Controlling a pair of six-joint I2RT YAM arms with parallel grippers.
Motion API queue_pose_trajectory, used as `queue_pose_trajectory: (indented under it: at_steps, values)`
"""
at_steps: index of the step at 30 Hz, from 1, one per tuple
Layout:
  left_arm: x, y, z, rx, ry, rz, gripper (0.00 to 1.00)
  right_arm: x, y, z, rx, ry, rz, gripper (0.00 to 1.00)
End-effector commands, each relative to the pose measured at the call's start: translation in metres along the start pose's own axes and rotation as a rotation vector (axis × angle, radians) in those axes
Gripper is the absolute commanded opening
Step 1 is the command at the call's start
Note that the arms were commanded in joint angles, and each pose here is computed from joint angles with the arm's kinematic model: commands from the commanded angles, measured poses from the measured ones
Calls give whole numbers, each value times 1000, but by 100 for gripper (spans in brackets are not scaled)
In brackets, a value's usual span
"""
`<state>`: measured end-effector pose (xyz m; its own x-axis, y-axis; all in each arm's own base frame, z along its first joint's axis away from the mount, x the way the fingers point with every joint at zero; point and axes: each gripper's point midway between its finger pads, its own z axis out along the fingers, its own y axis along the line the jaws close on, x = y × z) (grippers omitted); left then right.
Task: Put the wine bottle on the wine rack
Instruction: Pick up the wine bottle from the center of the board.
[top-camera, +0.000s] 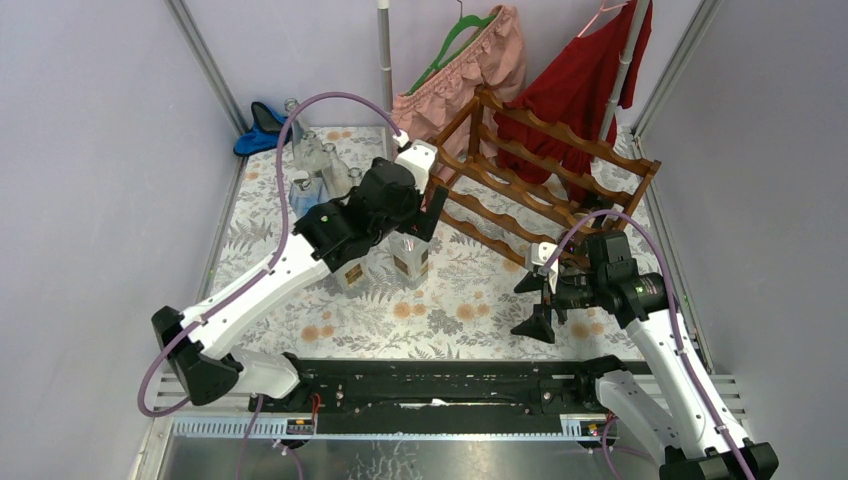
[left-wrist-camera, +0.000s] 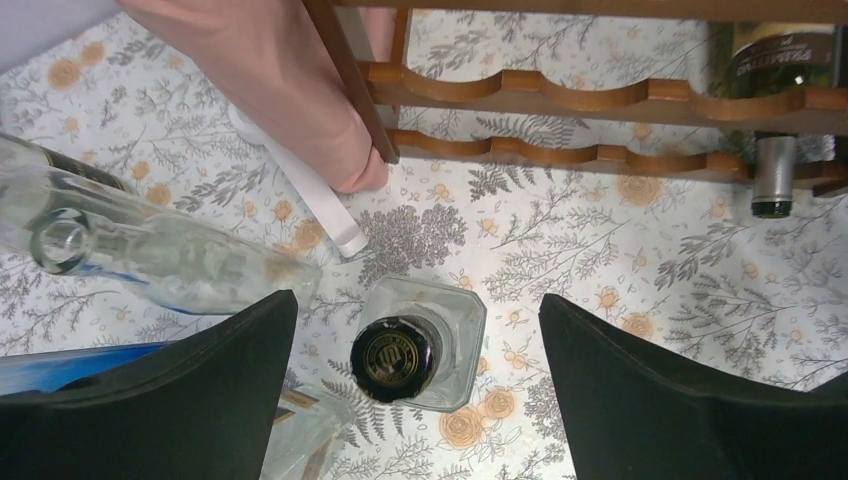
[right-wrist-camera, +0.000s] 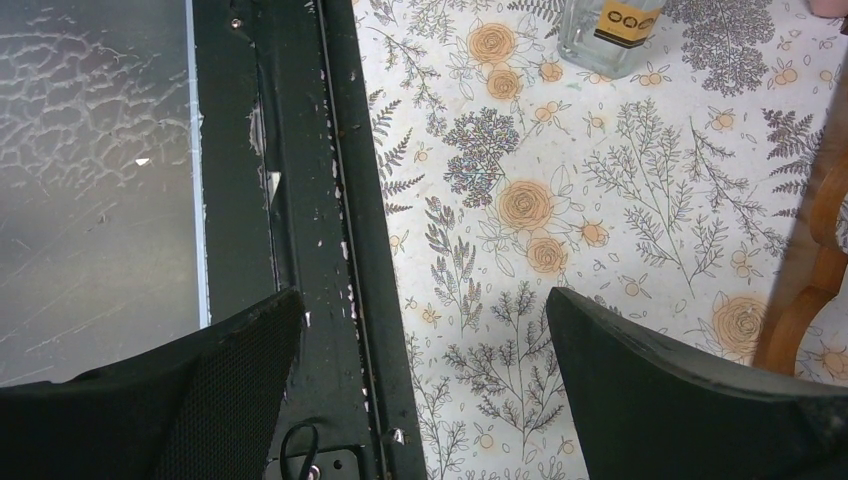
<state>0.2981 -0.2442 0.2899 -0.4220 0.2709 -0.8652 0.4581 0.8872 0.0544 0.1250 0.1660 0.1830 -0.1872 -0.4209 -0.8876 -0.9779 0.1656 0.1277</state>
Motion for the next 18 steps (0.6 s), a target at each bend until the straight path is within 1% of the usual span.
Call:
queue_pose_trajectory:
  at_steps: [1, 5, 8, 13, 18]
  values:
    - [6, 3, 15, -16, 32, -2, 97, -12, -4, -3, 15, -23, -29, 100]
    - [20, 12, 25, -80, 76, 11, 93, -11, -4, -2, 4, -15, -13, 100]
    - [29, 14, 29, -92, 106, 15, 86, -11, -4, -2, -3, -16, -13, 100]
    - [42, 6, 33, -53, 141, -1, 72, -11, -3, -2, -2, -10, -14, 100]
    - [49, 6, 36, -55, 173, 3, 63, -10, -2, -2, -2, -10, -15, 100]
